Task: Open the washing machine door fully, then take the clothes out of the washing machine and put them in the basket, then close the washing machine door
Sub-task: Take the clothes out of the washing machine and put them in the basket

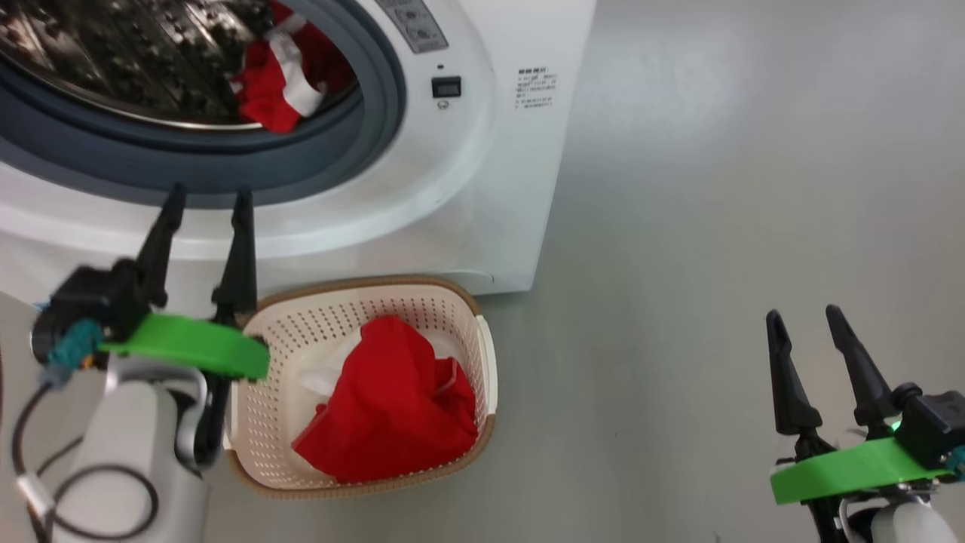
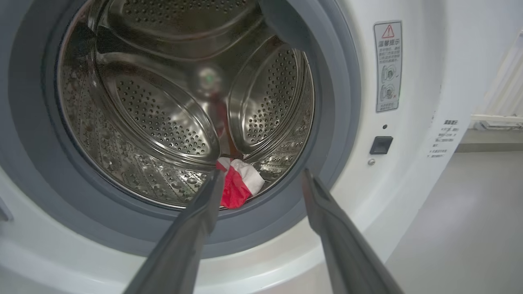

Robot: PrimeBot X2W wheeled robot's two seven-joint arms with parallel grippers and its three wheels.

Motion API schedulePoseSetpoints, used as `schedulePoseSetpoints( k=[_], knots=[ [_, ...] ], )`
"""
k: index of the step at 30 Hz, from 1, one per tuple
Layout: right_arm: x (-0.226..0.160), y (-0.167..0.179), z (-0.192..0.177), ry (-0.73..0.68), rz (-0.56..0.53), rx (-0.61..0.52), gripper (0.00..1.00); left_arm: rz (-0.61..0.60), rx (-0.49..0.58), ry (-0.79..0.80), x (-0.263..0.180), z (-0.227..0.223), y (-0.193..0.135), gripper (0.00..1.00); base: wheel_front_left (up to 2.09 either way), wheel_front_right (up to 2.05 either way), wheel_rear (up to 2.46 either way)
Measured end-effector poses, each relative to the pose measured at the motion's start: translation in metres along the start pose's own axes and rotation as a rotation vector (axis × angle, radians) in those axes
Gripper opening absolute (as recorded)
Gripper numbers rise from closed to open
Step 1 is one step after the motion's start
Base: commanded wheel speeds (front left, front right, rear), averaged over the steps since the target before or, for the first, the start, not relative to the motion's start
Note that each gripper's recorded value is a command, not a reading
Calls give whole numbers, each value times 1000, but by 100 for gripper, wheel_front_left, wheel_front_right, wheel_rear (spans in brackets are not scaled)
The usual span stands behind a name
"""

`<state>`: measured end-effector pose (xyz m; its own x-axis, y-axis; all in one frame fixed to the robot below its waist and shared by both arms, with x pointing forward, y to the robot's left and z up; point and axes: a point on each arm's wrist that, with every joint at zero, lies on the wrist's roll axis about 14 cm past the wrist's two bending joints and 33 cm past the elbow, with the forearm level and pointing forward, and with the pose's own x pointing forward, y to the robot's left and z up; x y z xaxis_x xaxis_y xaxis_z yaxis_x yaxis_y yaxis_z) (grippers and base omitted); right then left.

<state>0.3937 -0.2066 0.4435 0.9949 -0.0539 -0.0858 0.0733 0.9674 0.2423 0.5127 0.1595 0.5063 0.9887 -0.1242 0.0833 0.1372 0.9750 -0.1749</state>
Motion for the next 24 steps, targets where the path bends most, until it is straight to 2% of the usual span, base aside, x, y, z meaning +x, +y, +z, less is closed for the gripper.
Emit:
schedulePoseSetpoints(
  k=[8,19,24],
  knots=[
    [26,-4,-13,21,-12,11,100,-42,29,83,52,-30,0,100,0,0,0],
    [53,-7,-41,70,-17,6,100,-53,24,174,108,-67,6,100,0,0,0],
    [63,-5,-52,88,-8,6,100,-65,55,227,123,-87,11,100,0,0,0]
  ],
)
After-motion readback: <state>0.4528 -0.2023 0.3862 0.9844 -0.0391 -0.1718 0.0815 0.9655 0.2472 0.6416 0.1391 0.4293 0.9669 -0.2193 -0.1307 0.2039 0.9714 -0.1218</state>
